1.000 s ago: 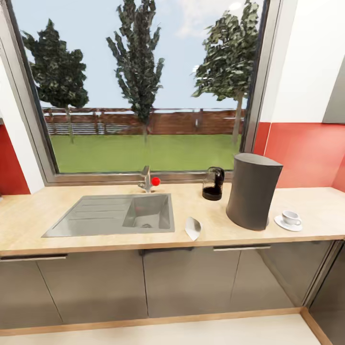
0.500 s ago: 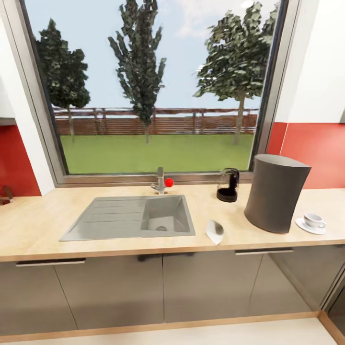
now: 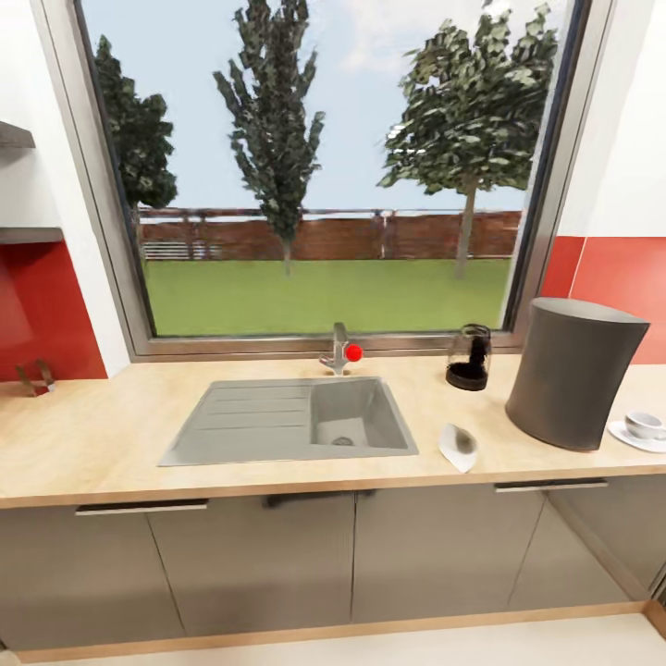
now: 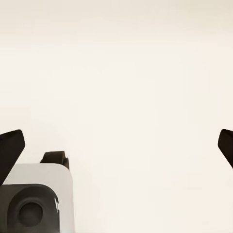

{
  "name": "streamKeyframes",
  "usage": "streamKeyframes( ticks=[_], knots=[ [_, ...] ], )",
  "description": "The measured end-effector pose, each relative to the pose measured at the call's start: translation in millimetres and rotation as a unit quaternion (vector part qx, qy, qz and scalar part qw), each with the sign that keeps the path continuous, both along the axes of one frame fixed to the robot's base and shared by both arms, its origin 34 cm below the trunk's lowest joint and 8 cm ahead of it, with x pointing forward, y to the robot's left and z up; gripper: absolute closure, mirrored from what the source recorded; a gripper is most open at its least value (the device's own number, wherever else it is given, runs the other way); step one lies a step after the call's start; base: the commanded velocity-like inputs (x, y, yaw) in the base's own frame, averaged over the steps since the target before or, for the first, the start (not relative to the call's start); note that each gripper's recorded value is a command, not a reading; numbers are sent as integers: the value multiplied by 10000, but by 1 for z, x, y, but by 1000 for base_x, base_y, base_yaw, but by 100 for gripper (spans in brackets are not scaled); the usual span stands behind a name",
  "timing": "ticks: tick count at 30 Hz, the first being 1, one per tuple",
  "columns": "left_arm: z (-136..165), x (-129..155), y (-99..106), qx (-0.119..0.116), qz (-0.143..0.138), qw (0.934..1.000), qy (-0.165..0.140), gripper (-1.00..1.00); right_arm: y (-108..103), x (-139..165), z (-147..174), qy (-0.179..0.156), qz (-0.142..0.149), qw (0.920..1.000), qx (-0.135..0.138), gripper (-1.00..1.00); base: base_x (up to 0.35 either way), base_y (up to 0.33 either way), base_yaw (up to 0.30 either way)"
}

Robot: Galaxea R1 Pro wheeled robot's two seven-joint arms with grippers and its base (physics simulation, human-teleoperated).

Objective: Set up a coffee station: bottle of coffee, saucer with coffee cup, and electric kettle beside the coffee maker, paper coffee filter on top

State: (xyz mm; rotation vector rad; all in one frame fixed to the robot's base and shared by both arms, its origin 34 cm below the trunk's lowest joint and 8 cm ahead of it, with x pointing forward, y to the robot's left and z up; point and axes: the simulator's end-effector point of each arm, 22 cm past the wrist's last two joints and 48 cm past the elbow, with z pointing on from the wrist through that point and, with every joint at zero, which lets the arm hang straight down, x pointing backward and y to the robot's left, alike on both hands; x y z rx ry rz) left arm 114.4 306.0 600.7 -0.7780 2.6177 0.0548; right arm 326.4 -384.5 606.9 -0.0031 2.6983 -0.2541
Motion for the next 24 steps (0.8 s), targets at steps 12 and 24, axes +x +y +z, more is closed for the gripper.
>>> streamKeyframes(
  ticks=[12, 24],
  knots=[
    [0, -1, -1, -5, 2, 10000, 8, -100, 0, 0, 0, -3, 0, 10000, -2, -100, 0, 343, 0],
    [0, -1, -1, -5, 2, 10000, 11, -100, 1, 0, 0, -2, 1, 10000, 4, -100, 0, 343, 0]
  ],
)
